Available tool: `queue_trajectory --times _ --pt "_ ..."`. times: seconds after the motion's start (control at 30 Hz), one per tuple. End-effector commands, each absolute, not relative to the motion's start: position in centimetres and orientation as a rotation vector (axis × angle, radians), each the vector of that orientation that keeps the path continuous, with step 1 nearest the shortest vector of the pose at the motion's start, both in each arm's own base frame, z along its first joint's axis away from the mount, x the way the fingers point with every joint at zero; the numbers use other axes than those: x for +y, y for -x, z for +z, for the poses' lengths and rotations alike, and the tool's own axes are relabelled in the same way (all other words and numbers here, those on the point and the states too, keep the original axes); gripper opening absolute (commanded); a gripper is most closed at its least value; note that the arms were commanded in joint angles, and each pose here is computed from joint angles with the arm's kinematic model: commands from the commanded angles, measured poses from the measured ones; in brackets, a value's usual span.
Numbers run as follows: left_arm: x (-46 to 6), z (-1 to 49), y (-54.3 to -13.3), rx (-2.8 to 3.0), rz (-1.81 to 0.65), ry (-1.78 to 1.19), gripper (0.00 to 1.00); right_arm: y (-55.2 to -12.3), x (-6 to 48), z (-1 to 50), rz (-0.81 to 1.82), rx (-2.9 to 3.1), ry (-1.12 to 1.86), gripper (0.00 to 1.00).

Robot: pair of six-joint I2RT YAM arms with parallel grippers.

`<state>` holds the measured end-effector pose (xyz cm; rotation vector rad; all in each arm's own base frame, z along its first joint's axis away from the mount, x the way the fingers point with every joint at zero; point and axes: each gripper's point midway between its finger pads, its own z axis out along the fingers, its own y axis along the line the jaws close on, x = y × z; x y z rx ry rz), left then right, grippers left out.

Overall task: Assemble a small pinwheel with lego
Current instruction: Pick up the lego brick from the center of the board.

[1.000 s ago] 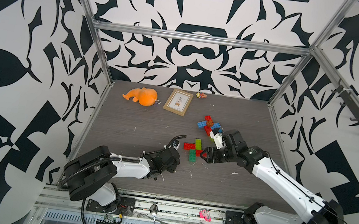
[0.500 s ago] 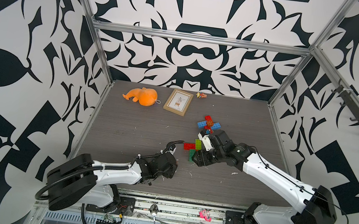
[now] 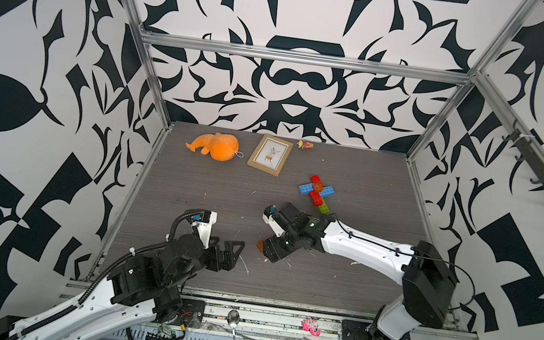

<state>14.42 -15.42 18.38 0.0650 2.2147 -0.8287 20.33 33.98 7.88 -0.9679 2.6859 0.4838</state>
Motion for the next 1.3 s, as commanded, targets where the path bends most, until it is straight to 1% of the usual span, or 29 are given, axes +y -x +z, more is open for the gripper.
queue_trajectory --times 0.0,0.13,0.33,0.53,0.63,0.83,1.17,1.27 --pt "-14.4 17.4 -13.1 2.31 -0.82 -0.042 1.0 -21.5 36.4 8.7 0.519 2.633 1.007 0.78" --pt "-15.1 17.8 -13.0 2.316 -0.847 -0.065 1.0 -22.3 37.4 7.0 0.474 2.663 1.025 0.75" --pt "-15.4 18.3 -13.3 2.305 -0.852 -0.077 1.0 -23.0 37.5 5.1 0.387 2.707 1.031 0.66" --pt "-15.2 17.9 -13.7 2.317 -0.824 -0.073 1.0 -23.2 37.6 5.0 0.348 2.696 1.035 0.58" --pt "-15.2 17.7 -13.7 2.319 -0.823 -0.076 1.0 -23.4 37.7 5.0 0.336 2.695 1.033 0.51" --pt "-14.8 17.9 -13.6 2.309 -0.818 -0.068 1.0 -23.5 38.0 4.8 0.323 2.7 1.032 0.44" --pt "-14.5 18.1 -13.6 2.305 -0.81 -0.062 1.0 -23.3 38.1 4.6 0.301 2.706 1.045 0.4" --pt "-14.5 18.0 -13.6 2.305 -0.809 -0.061 1.0 -23.3 37.9 4.5 0.288 2.707 1.048 0.35"
